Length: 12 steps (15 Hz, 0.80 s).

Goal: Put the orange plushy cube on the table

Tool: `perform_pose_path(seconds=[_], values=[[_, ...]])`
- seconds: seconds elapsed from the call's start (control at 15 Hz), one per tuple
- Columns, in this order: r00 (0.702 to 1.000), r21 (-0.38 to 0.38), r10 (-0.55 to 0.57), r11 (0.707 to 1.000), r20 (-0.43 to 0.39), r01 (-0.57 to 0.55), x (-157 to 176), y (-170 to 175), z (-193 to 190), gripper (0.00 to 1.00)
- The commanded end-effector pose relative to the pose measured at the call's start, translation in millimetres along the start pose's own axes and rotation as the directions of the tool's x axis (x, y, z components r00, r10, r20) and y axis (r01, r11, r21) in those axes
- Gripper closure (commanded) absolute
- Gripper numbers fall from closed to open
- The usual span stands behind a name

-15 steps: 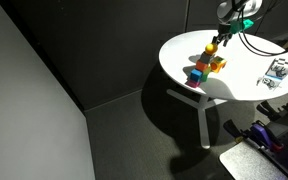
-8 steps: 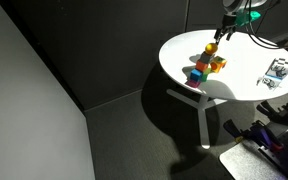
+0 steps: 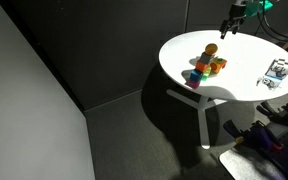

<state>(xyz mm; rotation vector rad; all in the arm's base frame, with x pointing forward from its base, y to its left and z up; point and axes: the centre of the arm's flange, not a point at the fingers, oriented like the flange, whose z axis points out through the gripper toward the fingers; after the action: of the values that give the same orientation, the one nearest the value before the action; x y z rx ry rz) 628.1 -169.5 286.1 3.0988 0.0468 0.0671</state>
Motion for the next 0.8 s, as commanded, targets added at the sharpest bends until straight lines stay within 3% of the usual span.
perform_pose_path(seconds=[0.0,0.73], values=[[1.0,0.007,-0.007,1.0,-0.002,0.007,-33,-10,-31,0.0],[0.994,0.01,-0.017,1.0,0.105,0.016,-102,-24,-86,0.0]])
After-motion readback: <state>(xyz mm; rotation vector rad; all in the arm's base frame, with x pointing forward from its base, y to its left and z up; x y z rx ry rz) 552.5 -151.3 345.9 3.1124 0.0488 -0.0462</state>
